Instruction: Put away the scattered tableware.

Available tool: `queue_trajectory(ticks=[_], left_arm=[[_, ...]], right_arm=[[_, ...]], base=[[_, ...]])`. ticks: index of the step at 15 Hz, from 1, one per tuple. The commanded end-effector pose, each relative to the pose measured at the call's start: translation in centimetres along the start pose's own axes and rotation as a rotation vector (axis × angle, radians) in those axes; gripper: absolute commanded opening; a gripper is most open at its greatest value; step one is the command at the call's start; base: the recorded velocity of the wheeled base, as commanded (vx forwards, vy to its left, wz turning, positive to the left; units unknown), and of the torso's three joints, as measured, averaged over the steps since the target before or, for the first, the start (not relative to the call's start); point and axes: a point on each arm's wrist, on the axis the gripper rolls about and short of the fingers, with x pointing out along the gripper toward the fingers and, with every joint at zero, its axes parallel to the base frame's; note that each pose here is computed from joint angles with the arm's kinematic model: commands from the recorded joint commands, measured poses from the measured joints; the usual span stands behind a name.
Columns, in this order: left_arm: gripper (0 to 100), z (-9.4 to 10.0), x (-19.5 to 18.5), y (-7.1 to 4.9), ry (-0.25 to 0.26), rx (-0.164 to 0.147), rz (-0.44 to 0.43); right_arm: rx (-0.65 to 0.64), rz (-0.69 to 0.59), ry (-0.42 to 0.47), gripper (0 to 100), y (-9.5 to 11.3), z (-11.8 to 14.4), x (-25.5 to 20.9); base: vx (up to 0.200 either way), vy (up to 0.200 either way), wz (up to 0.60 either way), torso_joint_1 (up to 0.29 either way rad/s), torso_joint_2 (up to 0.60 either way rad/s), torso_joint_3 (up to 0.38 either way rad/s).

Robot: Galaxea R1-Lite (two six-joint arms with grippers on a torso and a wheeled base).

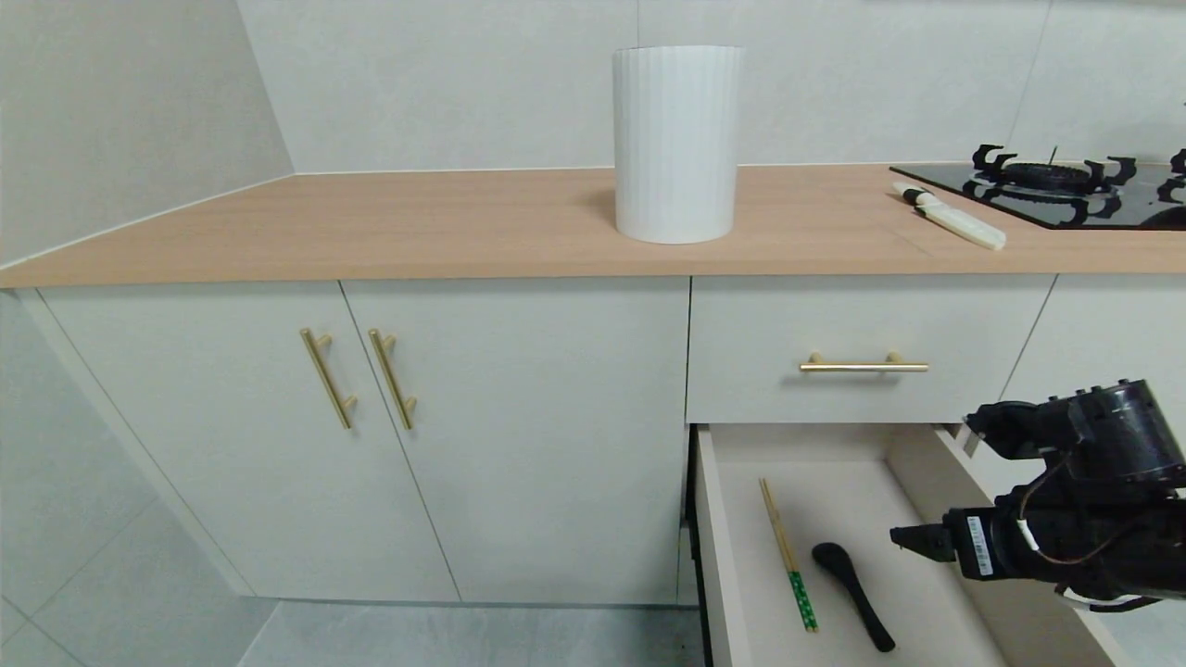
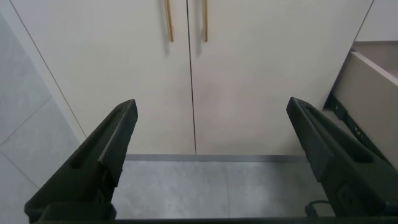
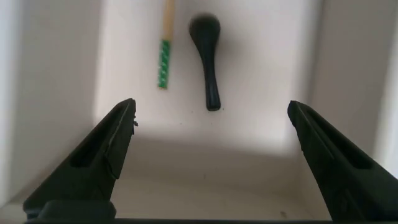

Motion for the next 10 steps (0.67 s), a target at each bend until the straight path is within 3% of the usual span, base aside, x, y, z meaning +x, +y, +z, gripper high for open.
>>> queue_trajectory(ticks=[1, 3, 10], left_arm=[[100, 0.0, 0.01, 0.0, 0.001, 0.0, 0.001], [100, 0.0, 0.01, 0.0, 0.001, 0.0, 0.001], [100, 0.0, 0.0, 0.0, 0.0, -0.002, 0.002]], right_arm=[[-0.001, 0.019, -0.087, 100, 0.11, 0.68, -2.17], [-0.002, 0.016, -0.083, 100, 0.1, 0.62, -2.12], [-0.047, 0.03, -0.06, 100, 0.56, 0.09, -1.88]], base=[[0.0, 0.0, 0.0, 0.0, 0.0, 0.0], [0.0, 0.0, 0.0, 0.0, 0.0, 0.0], [-0.2, 0.0, 0.0, 0.003, 0.0, 0.004]])
